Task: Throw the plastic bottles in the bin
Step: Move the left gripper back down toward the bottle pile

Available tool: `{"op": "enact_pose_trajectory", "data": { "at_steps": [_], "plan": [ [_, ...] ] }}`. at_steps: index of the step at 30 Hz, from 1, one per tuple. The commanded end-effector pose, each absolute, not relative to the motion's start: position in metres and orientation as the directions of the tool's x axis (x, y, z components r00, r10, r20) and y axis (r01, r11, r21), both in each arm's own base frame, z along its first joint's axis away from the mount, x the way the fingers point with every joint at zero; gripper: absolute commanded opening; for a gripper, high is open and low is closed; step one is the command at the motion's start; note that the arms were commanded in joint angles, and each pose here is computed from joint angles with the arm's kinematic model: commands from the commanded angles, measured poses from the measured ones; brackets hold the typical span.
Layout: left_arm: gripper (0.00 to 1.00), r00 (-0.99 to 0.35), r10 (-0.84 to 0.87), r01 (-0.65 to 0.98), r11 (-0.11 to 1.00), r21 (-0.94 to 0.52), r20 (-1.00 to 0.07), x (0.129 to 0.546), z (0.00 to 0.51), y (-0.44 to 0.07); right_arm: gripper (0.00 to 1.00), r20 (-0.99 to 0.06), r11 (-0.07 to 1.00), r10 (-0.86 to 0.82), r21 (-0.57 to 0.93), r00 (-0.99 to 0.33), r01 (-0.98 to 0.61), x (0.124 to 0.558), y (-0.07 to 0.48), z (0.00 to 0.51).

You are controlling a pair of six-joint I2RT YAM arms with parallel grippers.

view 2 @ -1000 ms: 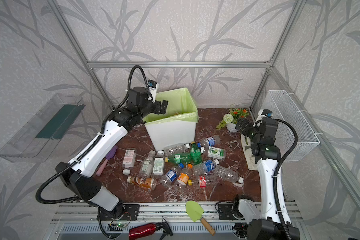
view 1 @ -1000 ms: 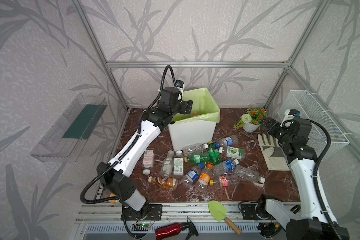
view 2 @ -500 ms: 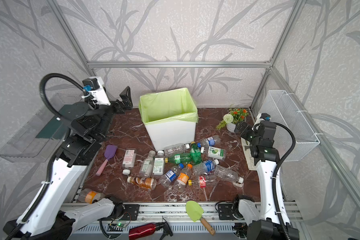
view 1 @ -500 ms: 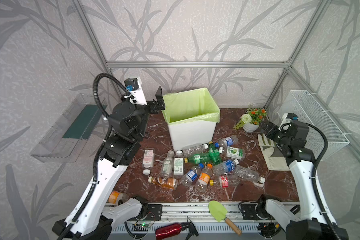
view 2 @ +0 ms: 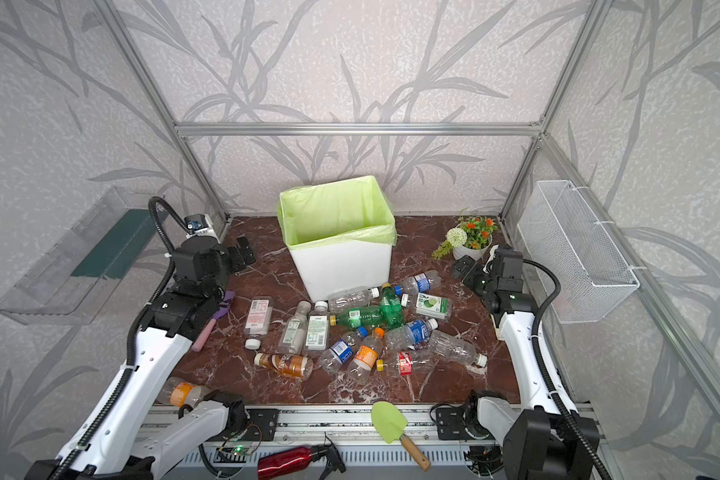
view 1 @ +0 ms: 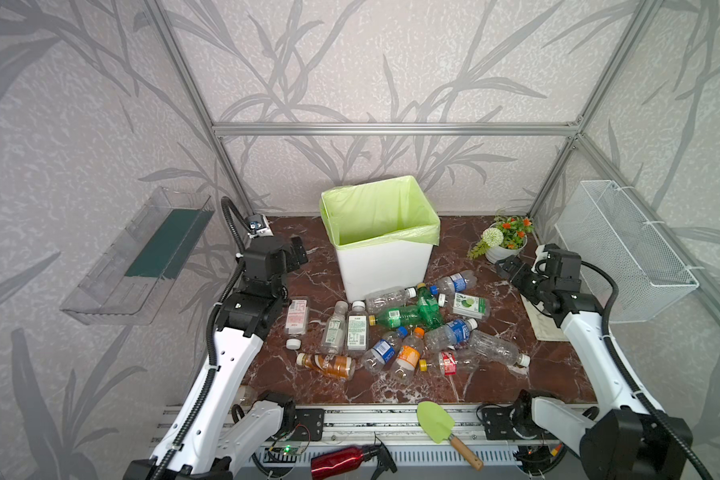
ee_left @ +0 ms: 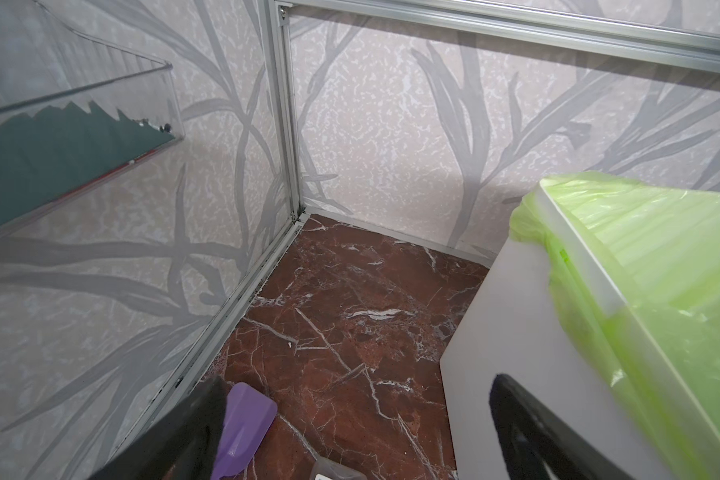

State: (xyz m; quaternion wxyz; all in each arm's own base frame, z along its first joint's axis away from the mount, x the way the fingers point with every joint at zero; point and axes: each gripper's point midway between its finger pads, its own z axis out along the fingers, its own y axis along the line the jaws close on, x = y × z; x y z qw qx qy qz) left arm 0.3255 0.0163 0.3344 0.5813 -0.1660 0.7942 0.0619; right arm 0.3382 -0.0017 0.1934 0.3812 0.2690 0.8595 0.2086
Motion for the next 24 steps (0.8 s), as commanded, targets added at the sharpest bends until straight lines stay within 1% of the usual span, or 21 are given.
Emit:
{"op": "enact_pose_trajectory", "data": {
  "at_steps": [1, 4, 6, 8, 10, 11, 14, 17, 19, 24],
  "plan": [
    [0.99, -0.304, -0.19, -0.348, 0.934, -0.077, -0.934, 0.319, 0.315, 0.019, 0.99, -0.506, 0.75, 0.649, 0.554, -0.568, 0.363, 0.329, -0.004, 0.183],
    [0.99, -0.331, -0.166, -0.278, 0.958, -0.072, -0.929, 0.32, 0.311, 0.006, 0.99, -0.508, 0.777, 0.62, 0.504, -0.598, 0.378, 0.318, -0.007, 0.181],
    [0.99, -0.337, -0.107, -0.185, 0.982, -0.046, -0.936, 0.321, 0.316, -0.018, 0.99, -0.525, 0.792, 0.606, 0.472, -0.598, 0.388, 0.314, -0.012, 0.181],
    [0.99, -0.33, 0.077, -0.076, 0.991, 0.107, -0.941, 0.318, 0.325, -0.06, 0.99, -0.526, 0.786, 0.613, 0.478, -0.59, 0.391, 0.314, -0.016, 0.181],
    [0.99, -0.31, 0.232, 0.021, 0.971, 0.237, -0.922, 0.315, 0.331, -0.1, 0.99, -0.527, 0.779, 0.623, 0.487, -0.578, 0.396, 0.316, -0.019, 0.182],
    [0.99, -0.297, 0.292, 0.069, 0.956, 0.284, -0.909, 0.313, 0.333, -0.122, 0.99, -0.528, 0.775, 0.629, 0.488, -0.571, 0.402, 0.317, -0.022, 0.183],
    [0.99, -0.229, 0.404, 0.259, 0.902, 0.345, -0.886, 0.302, 0.333, -0.19, 0.99, -0.534, 0.77, 0.635, 0.493, -0.559, 0.405, 0.319, -0.028, 0.187],
    [0.99, -0.15, 0.502, 0.496, 0.784, 0.374, -0.852, 0.278, 0.319, -0.268, 0.99, -0.552, 0.761, 0.648, 0.493, -0.525, 0.421, 0.317, -0.043, 0.194],
    [0.99, -0.102, 0.555, 0.641, 0.671, 0.373, -0.826, 0.257, 0.304, -0.315, 0.99, -0.564, 0.755, 0.655, 0.493, -0.502, 0.431, 0.314, -0.053, 0.198],
    [0.97, 0.022, 0.692, 0.805, 0.416, 0.423, -0.721, 0.212, 0.252, -0.388, 0.99, -0.589, 0.749, 0.662, 0.488, -0.463, 0.448, 0.307, -0.07, 0.206]
  ]
}}
